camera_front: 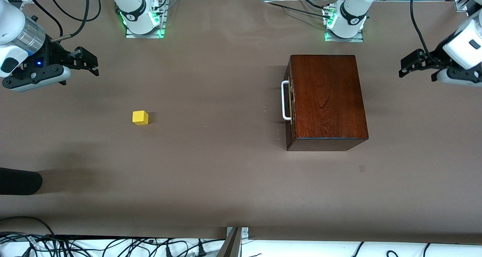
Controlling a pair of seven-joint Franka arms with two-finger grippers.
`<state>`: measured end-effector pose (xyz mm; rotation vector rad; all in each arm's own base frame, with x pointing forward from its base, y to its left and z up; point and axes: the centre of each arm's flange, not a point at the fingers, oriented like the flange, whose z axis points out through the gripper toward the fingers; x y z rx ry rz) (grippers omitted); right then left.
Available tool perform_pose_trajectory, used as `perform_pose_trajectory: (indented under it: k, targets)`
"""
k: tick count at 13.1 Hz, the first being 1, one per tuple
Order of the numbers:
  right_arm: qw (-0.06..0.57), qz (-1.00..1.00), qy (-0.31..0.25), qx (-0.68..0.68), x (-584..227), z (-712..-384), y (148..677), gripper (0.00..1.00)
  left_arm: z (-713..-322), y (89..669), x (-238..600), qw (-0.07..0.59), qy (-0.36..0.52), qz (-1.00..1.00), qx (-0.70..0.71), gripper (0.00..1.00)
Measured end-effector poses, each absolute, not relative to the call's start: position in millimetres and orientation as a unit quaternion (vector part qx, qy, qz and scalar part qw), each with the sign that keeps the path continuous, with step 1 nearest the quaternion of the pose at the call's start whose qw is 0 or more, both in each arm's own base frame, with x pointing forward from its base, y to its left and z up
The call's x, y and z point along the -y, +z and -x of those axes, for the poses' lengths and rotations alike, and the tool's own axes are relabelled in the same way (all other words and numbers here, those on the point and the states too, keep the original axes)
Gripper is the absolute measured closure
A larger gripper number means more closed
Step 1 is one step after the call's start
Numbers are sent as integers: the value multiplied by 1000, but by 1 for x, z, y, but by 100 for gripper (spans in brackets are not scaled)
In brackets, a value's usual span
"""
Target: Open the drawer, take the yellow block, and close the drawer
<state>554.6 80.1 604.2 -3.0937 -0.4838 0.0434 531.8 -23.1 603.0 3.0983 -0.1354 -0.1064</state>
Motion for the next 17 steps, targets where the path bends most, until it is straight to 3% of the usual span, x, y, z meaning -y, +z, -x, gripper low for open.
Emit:
perform_pose_trajectory:
  k: [17]
  targets:
    - [-10,987,26,157,-79,-548,622,0,-535,589,28,18,-36,-999,35,0]
